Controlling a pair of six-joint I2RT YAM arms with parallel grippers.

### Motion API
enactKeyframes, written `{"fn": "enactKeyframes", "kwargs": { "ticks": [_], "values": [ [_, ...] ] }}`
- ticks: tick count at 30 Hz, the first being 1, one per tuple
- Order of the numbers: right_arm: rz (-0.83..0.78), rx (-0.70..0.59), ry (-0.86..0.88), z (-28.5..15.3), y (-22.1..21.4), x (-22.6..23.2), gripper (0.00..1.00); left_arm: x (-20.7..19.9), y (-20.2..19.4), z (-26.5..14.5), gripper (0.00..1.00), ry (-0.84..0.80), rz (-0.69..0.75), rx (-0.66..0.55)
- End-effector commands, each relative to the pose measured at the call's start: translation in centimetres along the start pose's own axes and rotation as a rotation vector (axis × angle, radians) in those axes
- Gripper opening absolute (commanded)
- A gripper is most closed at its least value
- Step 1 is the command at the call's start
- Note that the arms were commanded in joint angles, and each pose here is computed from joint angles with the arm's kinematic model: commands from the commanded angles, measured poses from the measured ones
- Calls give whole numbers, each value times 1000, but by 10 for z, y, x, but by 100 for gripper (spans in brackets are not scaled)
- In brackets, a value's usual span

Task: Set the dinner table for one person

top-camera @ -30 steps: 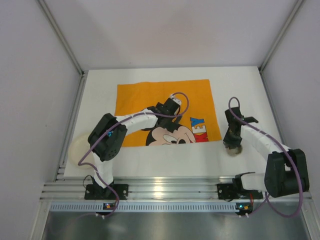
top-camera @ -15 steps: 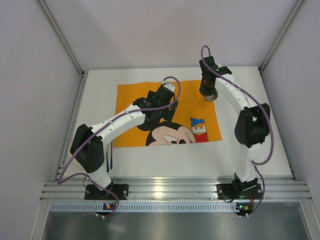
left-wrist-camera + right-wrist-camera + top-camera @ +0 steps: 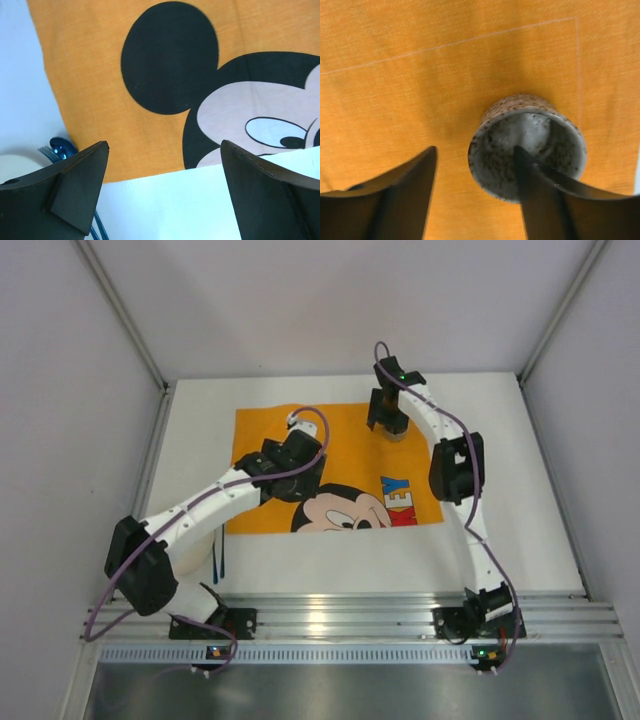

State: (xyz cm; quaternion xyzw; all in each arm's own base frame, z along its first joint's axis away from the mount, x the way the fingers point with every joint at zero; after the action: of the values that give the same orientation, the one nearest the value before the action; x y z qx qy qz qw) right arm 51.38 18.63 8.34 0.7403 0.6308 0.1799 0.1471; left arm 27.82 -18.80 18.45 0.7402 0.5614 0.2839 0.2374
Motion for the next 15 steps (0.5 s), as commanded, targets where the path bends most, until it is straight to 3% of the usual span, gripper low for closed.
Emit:
{"fn": "enactKeyframes", "kwargs": {
  "ticks": [1, 5, 8, 12, 15],
  "values": [
    [-29, -24, 90, -12, 6, 20, 71, 33, -8, -9, 99, 104, -106, 9],
    [-32, -57, 120, -35, 12, 19, 78, 67, -36, 2, 99, 129, -317, 172],
    [33, -88, 159, -76, 21, 10, 79, 107, -59, 9, 99, 218, -453, 267],
    [54, -125, 227, -141, 12, 5, 79, 144, -78, 10, 99, 364, -499, 321],
    [43, -92, 245, -163, -17, -5, 79, 163, -101, 18, 99, 465, -464, 430]
  ]
}}
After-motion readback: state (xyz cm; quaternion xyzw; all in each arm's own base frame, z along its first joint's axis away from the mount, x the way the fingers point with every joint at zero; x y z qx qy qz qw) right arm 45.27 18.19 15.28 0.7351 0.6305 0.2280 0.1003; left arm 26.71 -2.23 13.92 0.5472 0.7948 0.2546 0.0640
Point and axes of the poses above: each gripper's point midway between its finger pads, its own z axis out along the fingers, its own x axis along the line the jaws close on, y = z × x, the point moved 4 cm from there along -z, back along the fingers
